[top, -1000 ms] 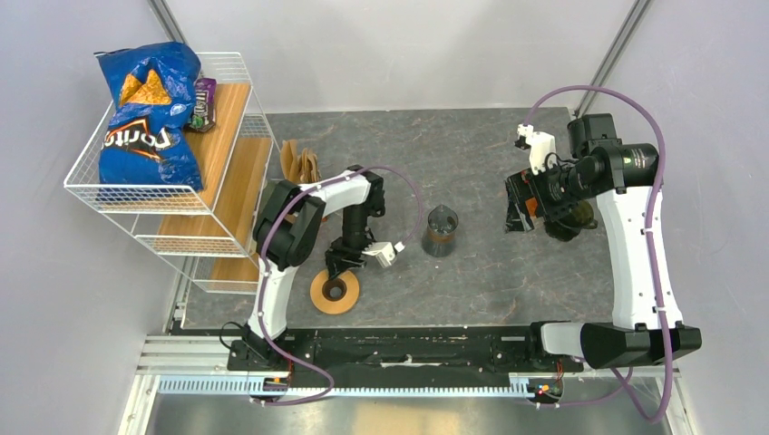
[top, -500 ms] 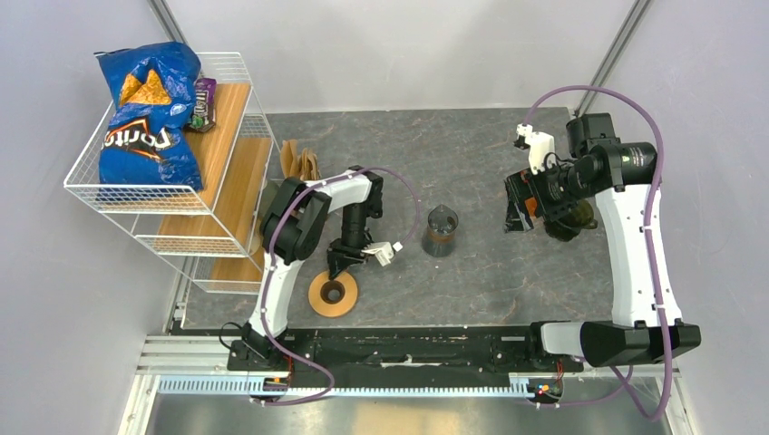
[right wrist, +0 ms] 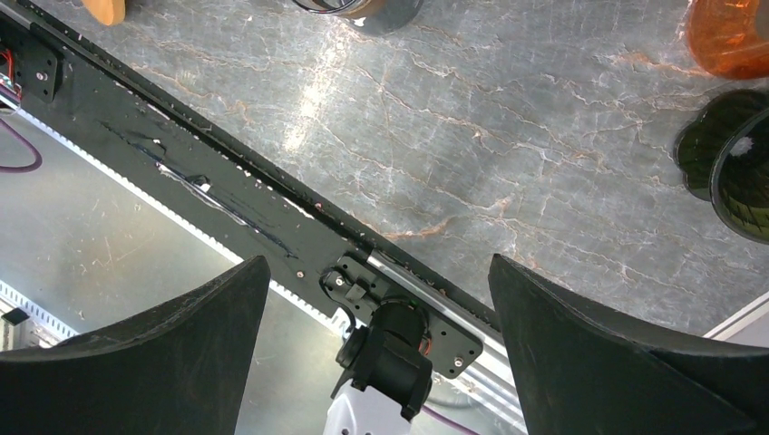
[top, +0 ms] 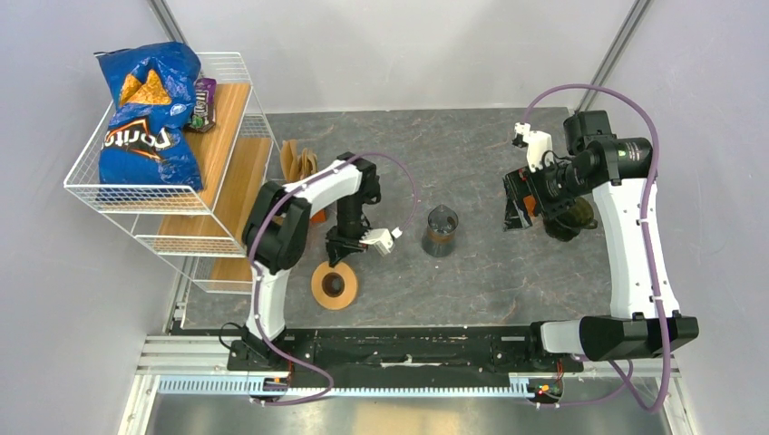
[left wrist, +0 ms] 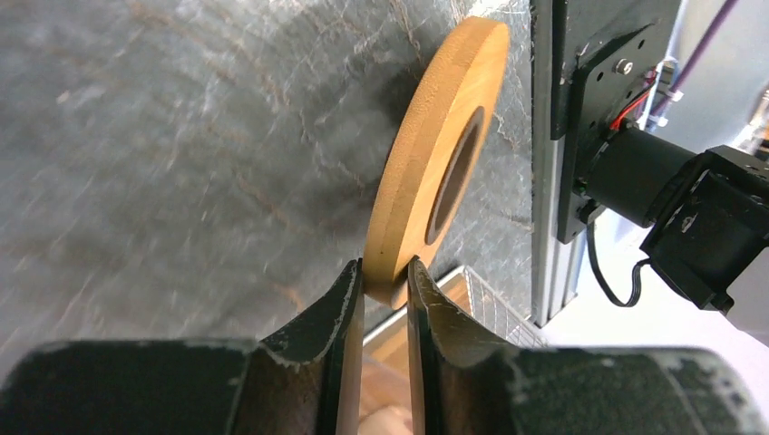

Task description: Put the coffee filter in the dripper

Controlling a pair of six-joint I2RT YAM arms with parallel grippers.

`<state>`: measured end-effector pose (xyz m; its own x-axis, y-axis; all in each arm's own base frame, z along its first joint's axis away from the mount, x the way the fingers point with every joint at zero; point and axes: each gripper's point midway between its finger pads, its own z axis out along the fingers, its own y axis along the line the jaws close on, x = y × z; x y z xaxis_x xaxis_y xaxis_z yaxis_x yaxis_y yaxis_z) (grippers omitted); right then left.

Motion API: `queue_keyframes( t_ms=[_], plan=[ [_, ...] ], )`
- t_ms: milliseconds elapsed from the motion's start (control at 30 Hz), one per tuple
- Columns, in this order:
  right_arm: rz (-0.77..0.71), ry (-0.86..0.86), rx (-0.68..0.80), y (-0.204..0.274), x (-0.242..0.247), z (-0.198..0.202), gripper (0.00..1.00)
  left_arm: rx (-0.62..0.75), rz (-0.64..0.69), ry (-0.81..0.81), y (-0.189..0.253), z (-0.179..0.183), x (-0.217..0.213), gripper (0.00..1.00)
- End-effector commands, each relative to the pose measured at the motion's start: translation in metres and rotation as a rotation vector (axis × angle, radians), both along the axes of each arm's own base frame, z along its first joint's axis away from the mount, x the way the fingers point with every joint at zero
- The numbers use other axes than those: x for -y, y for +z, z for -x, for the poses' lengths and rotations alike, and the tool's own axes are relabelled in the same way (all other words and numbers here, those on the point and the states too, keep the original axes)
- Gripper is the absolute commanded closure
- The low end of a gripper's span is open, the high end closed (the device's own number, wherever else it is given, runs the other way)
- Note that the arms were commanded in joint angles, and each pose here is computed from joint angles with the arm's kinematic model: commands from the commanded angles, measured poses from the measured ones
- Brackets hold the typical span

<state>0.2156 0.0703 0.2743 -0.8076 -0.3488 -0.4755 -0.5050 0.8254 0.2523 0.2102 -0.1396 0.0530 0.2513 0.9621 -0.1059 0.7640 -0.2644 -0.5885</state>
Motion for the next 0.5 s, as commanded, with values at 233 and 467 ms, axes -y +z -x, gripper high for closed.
queue_keyframes(
  t_ms=[233,467],
  plan=[
    [-0.034,0.023,0.019,0.014,-0.005,0.002,0.01,0.35,0.191,0.135,0.11,-0.019,0.019,0.98],
    [-0.087,0.014,0.052,0.02,-0.014,-0.007,0.01,0.499,0.346,0.257,0.171,-0.023,0.037,0.98]
  ],
)
